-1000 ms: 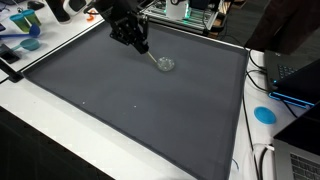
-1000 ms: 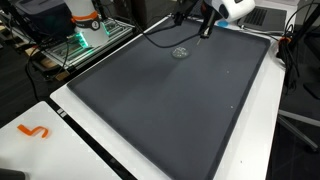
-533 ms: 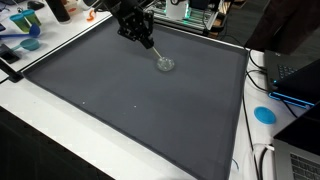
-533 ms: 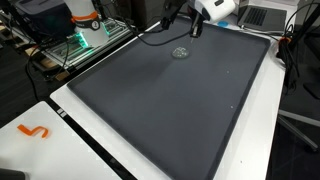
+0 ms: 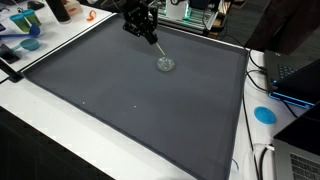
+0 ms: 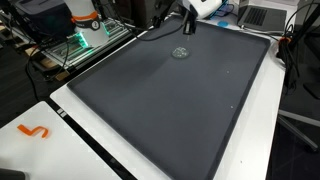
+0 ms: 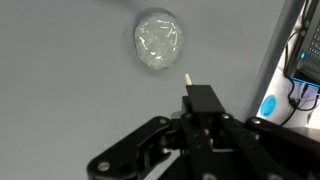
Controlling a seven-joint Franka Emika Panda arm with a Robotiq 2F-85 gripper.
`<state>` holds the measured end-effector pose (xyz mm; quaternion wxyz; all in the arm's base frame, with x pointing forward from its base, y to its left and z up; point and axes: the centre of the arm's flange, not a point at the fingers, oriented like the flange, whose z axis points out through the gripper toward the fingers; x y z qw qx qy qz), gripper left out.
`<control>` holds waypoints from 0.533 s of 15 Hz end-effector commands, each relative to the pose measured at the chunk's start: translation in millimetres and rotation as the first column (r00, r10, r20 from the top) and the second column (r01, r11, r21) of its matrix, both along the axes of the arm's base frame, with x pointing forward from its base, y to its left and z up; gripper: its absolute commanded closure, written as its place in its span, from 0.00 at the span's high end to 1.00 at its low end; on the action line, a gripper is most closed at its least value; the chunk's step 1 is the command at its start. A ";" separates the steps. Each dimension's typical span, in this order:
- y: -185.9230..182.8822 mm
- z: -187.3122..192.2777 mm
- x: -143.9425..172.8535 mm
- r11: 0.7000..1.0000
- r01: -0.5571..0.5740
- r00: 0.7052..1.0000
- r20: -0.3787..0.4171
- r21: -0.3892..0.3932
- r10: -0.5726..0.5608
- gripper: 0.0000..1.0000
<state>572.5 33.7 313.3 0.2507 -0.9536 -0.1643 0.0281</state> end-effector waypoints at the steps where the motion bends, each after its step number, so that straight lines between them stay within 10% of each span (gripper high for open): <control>1: -4.7 1.5 -28.2 1.000 0.025 0.998 0.050 0.002 -0.025 0.03; 8: -4.2 7.1 -41.9 0.997 0.078 0.991 0.113 -0.006 -0.077 0.03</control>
